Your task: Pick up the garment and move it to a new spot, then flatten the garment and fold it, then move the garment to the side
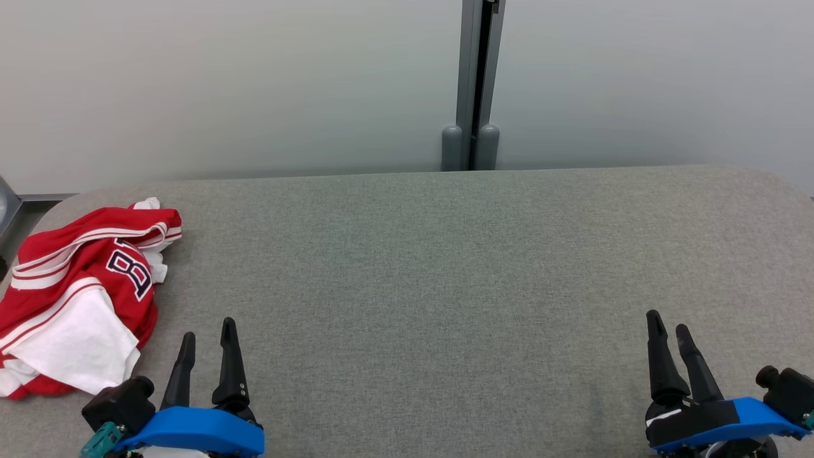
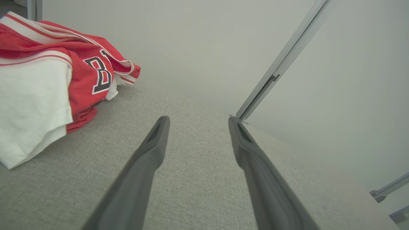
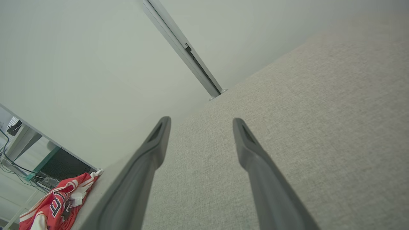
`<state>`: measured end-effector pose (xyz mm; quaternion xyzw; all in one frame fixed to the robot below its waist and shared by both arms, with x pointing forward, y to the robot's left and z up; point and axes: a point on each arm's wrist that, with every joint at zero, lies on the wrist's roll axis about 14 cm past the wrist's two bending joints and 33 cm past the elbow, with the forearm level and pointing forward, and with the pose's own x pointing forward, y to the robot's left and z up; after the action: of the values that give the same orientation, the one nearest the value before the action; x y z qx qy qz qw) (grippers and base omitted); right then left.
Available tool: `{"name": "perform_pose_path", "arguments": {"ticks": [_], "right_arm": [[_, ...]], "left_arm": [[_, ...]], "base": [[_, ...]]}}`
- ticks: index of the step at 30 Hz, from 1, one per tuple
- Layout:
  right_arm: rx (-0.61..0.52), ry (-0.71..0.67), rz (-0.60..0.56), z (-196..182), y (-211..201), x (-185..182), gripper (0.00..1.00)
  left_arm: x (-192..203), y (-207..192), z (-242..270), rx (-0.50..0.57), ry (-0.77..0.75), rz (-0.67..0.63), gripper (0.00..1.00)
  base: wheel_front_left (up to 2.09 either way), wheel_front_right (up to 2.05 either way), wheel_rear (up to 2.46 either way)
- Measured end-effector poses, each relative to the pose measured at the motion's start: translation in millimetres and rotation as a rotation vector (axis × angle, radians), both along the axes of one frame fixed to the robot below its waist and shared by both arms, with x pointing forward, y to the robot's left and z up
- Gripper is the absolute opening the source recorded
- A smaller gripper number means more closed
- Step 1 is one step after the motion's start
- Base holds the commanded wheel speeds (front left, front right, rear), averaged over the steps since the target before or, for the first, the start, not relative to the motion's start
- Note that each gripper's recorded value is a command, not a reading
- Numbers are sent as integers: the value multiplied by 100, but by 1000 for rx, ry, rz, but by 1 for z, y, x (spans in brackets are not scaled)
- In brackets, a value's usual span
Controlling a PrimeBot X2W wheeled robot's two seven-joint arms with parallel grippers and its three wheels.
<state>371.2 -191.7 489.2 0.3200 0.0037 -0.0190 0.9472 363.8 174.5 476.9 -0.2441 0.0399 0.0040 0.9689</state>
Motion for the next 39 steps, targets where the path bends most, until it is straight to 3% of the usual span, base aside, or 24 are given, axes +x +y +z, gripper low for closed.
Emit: {"name": "perform_pose_path", "arguments": {"ticks": [17, 39], "right_arm": [[-152, -5, 23, -3, 5, -3, 100], [-334, -32, 65, -1, 15, -4, 100]], "left_arm": [[-2, -7, -4, 180, -11, -42, 100], [-7, -11, -6, 339, -34, -66, 100]], "base": [[0, 0, 0], [0, 0, 0]]}}
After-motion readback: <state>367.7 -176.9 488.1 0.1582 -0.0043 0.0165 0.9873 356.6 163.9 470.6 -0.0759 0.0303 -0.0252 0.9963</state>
